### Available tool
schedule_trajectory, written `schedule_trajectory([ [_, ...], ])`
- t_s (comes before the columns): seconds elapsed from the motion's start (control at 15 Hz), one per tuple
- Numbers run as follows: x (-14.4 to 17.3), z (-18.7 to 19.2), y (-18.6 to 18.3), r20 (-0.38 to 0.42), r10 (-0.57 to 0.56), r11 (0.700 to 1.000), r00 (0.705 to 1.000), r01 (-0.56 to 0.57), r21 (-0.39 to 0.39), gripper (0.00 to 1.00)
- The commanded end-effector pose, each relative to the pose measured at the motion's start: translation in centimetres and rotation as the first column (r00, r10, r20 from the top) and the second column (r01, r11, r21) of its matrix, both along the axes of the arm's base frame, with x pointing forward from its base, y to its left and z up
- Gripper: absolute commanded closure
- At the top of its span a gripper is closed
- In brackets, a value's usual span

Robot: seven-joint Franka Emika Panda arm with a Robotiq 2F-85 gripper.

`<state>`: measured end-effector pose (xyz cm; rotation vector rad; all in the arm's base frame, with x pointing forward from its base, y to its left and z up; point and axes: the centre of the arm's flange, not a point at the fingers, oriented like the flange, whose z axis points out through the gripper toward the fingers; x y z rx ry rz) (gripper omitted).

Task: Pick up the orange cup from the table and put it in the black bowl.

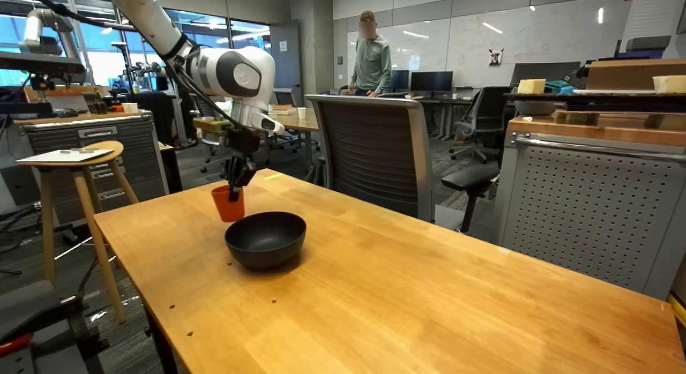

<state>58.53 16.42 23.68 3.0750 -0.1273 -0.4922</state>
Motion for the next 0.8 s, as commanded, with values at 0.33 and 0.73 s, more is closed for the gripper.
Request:
schedule_trajectory([
  [0.33, -2.4, 10.9, -9.7, 0.132, -0.304, 0.948, 0.943, 0.313, -0.05, 0.98],
  [0.73, -5.5, 6.4, -14.3, 0.052, -0.467, 0.879, 0.883, 0.47, -0.081, 0.98],
])
